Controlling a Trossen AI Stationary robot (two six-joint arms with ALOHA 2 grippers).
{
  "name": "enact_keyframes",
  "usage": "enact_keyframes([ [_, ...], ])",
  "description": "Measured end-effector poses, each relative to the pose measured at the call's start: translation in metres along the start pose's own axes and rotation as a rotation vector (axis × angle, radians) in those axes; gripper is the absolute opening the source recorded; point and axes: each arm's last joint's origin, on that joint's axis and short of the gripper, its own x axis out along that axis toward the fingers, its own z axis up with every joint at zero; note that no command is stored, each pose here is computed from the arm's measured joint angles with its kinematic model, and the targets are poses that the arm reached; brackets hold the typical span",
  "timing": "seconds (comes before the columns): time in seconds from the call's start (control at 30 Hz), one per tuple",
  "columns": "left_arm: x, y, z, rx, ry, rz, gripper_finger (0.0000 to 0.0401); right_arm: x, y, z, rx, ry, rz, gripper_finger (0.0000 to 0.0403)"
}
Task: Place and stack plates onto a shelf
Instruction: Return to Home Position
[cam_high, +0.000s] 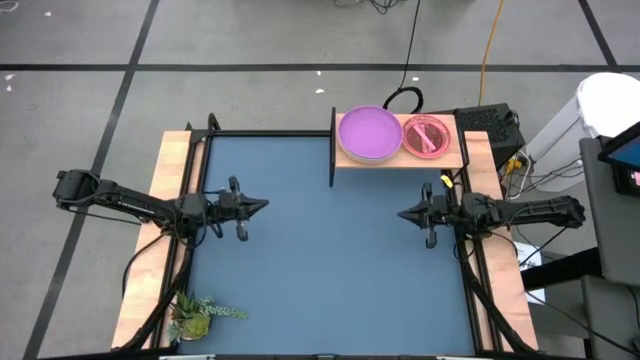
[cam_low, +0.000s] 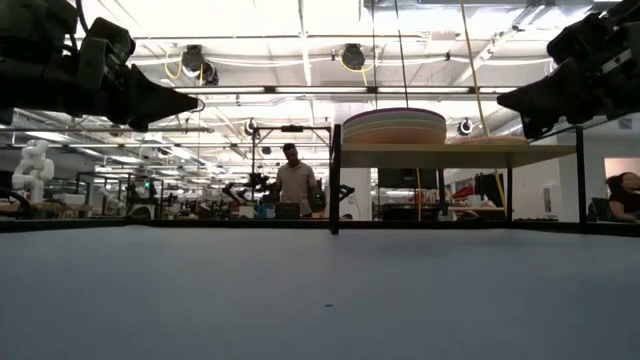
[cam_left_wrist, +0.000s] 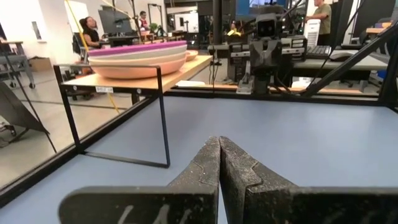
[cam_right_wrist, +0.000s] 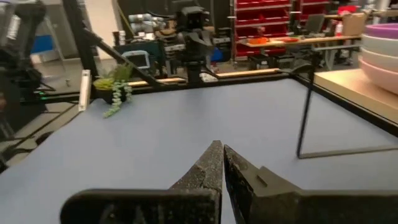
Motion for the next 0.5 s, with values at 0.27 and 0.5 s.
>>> enact_keyframes([
  [0.27,0.0000,-0.0002,-0.0010,-0.010,0.010,-0.005,0.0001,-0.0030,0.0037,-0.0014,-0.025,0.007,0.048,0.0000],
  [0.5,0.0000,-0.0002,-0.0014,-0.006,0.014,-0.005,0.0001,-0.0074,0.0036,0.0029,-0.082,-0.051,0.053,0.0000],
])
